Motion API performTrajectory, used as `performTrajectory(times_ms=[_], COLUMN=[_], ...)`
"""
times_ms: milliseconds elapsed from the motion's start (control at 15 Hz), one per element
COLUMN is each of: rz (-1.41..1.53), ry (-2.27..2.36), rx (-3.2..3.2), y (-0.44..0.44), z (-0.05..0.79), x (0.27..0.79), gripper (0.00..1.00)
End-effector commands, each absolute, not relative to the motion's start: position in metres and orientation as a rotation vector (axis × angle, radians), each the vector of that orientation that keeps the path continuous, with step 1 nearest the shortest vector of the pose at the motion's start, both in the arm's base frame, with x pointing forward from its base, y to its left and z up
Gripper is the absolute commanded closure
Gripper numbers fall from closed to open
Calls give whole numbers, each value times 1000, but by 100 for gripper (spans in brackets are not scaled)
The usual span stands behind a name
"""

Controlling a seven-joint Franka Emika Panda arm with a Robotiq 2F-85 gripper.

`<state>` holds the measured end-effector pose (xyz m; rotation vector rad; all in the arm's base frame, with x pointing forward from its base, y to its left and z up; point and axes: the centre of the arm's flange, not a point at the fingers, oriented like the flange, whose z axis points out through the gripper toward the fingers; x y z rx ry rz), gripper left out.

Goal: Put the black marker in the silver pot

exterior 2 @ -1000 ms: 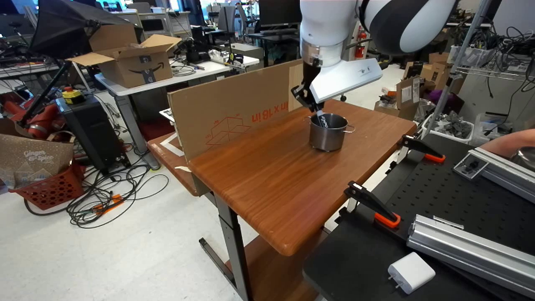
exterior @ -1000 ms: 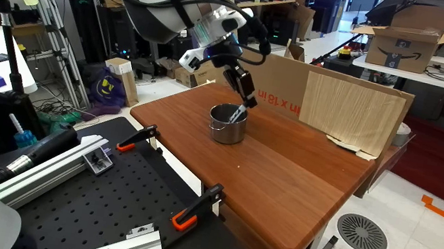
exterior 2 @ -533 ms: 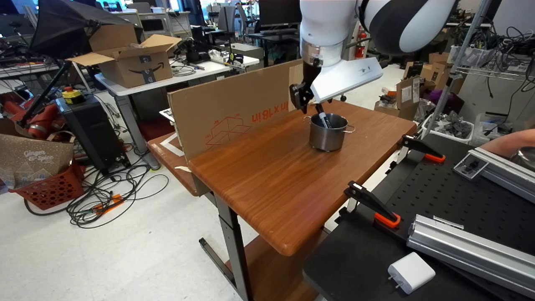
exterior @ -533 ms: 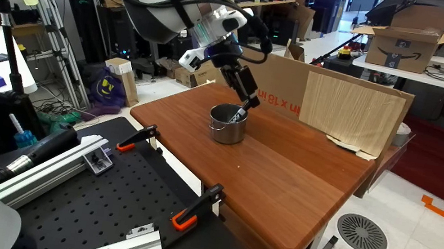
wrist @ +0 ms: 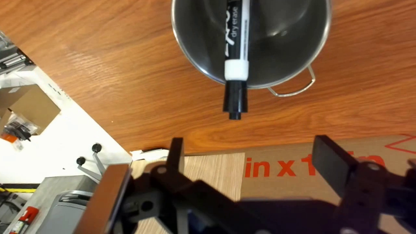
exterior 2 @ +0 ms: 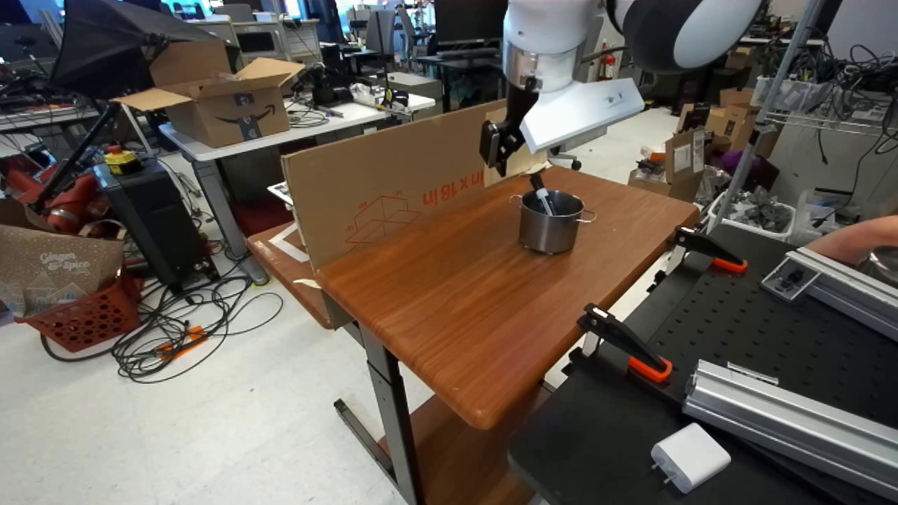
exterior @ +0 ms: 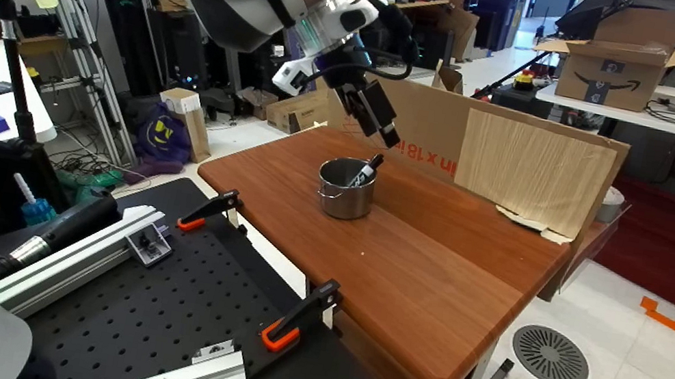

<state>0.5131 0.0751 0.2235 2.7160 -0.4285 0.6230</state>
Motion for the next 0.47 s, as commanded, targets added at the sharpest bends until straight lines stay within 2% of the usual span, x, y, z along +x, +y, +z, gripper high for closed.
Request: performTrajectory(times_ms=[0, 400], rz=[625, 617], ry=[-428, -427], rx=[2720, 2722], y=[75, 74], z=[226, 225], x=[512, 508], gripper=[0, 0])
